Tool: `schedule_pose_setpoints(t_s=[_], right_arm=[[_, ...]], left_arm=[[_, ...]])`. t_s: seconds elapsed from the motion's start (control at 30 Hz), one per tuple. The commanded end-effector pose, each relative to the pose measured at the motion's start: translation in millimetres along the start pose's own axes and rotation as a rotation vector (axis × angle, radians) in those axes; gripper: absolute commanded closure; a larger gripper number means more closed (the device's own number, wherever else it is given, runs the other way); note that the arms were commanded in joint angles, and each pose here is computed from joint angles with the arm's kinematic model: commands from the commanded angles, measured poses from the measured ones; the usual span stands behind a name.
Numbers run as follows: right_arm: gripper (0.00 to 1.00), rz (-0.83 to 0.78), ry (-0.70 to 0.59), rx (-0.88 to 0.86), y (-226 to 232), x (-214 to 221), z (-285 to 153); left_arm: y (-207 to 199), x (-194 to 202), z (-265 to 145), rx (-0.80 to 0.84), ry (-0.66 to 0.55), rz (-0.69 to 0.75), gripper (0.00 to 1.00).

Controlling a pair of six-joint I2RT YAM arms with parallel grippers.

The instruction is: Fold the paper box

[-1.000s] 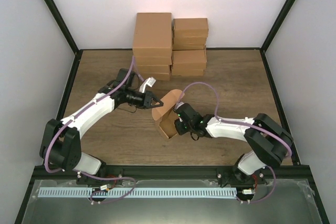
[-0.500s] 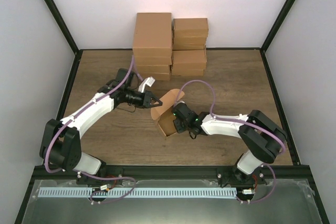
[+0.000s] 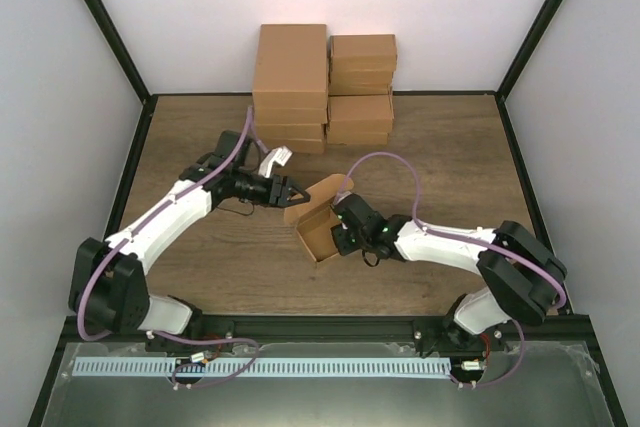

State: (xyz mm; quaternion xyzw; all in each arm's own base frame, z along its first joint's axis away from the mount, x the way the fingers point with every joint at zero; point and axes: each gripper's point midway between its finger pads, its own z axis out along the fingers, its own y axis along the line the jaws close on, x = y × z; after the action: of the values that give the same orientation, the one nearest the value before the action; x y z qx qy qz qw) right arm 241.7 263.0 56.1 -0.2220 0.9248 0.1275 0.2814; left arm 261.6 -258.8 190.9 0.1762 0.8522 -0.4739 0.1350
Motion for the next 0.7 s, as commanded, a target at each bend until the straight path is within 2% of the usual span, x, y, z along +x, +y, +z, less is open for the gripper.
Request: schedule_pose_setpoints(t_s=[0.0,0.17,0.37,0.67], right_arm=[[0.58,0.032,-0.036,-0.068,5,-16,-9],[0.55,0.078,-0.092,-0.107,-5,-31,-20],[0.51,0.085,-0.194,-0.113,-27,-55,-41],[0.51,-0.074,-0.358,-0.085,-31,-92,-56]], left_arm=[[-12,-6,-17,-0.043,-0.057,0.081,0.40],[-11,-3,-35,-0.140,-0.118,0.105,0.33],[0,11,-51,-0.265,-0.215,0.055,0.32],[1,41,-41,-0.270,-0.326,0.003,0.33]])
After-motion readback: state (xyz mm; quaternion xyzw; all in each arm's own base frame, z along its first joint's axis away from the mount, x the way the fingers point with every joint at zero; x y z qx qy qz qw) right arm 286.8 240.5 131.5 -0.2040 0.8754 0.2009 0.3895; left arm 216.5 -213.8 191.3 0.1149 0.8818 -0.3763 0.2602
